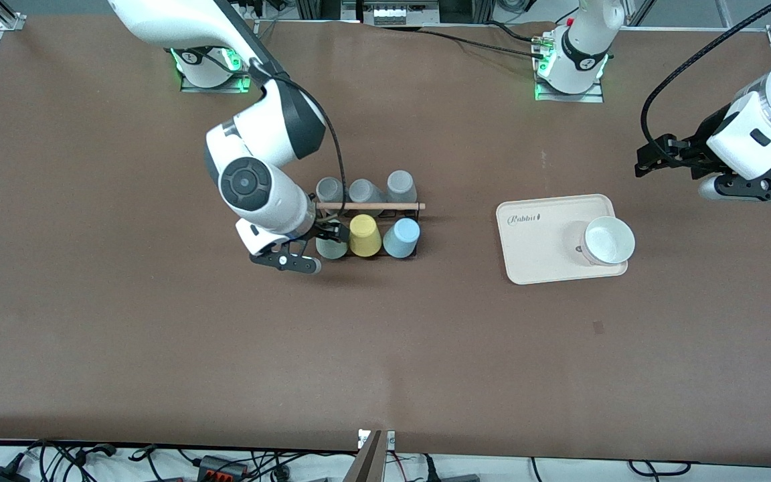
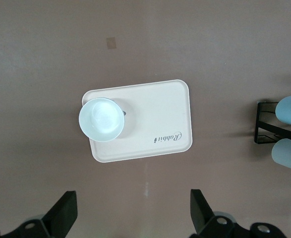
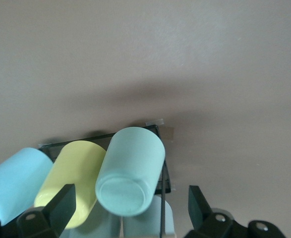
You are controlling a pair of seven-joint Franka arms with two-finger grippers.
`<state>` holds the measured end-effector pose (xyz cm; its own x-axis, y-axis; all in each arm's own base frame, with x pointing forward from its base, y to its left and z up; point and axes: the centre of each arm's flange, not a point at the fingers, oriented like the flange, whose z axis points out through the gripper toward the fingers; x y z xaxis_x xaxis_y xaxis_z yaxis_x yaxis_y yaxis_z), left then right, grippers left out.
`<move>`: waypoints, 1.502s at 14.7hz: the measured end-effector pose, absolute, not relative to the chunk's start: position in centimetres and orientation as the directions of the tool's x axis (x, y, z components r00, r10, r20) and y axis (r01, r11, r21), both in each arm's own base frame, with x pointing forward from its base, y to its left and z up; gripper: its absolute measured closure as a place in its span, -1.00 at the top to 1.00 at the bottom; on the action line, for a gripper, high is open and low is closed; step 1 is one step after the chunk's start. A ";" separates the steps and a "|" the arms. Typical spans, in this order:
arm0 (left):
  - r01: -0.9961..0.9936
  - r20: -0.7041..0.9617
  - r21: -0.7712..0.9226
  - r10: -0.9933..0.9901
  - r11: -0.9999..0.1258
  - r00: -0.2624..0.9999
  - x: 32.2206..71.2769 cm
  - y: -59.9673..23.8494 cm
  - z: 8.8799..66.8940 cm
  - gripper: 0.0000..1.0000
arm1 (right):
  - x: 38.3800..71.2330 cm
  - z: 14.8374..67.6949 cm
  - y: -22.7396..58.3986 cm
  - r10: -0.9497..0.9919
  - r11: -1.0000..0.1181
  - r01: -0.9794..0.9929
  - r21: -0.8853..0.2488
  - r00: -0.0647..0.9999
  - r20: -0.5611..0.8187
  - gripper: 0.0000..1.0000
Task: Hang scattered cups on rack with three cups
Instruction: 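Open the right gripper and draw it back from the rack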
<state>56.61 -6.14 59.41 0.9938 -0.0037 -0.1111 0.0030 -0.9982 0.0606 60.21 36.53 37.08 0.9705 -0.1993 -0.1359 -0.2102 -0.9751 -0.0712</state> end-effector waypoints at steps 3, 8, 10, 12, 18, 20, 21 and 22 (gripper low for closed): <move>0.003 -0.111 0.061 -0.004 -0.998 0.994 56.6 -6.1 59.4 1.00 | 61.7 43.0 32.9 -0.221 -0.972 -0.229 -0.048 0.967 -0.129 1.00; 0.003 -0.111 0.061 -0.004 -0.998 0.994 56.6 -6.1 59.4 1.00 | 65.3 47.6 22.9 -0.176 -0.984 -0.176 0.006 0.980 -0.096 1.00; 0.003 -0.111 0.061 -0.004 -0.998 0.994 56.6 -6.1 59.4 1.00 | 66.2 48.8 19.0 -0.180 -0.984 -0.180 0.002 0.979 -0.093 1.00; 0.003 -0.111 0.061 -0.004 -0.998 0.994 56.6 -6.1 59.4 1.00 | 66.9 49.9 15.2 -0.197 -0.980 -0.198 -0.004 0.977 -0.083 1.00; 0.002 -0.111 0.061 -0.005 -0.998 0.994 56.6 -6.1 59.4 1.00 | 67.3 54.8 3.3 -0.089 -0.996 -0.089 -0.024 0.996 -0.005 1.00; 0.002 -0.111 0.061 -0.005 -0.998 0.994 56.6 -6.1 59.4 1.00 | 66.8 56.5 0.4 -0.059 -0.998 -0.058 -0.015 0.998 0.024 1.00; 0.002 -0.111 0.061 -0.005 -0.998 0.994 56.6 -6.1 59.4 1.00 | 66.4 57.4 -0.8 -0.039 -0.999 -0.038 -0.014 0.999 0.037 1.00; 0.002 -0.111 0.061 -0.005 -0.998 0.994 56.6 -6.1 59.4 1.00 | 66.1 58.3 -1.6 -0.023 -1.000 -0.022 -0.011 0.998 0.050 1.00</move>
<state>56.61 -6.12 59.42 0.9938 -0.0050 -0.1109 0.0018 -0.9982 0.0607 66.07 -1.64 58.32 0.9985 -0.0226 0.0501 -0.0221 -0.9997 -0.0106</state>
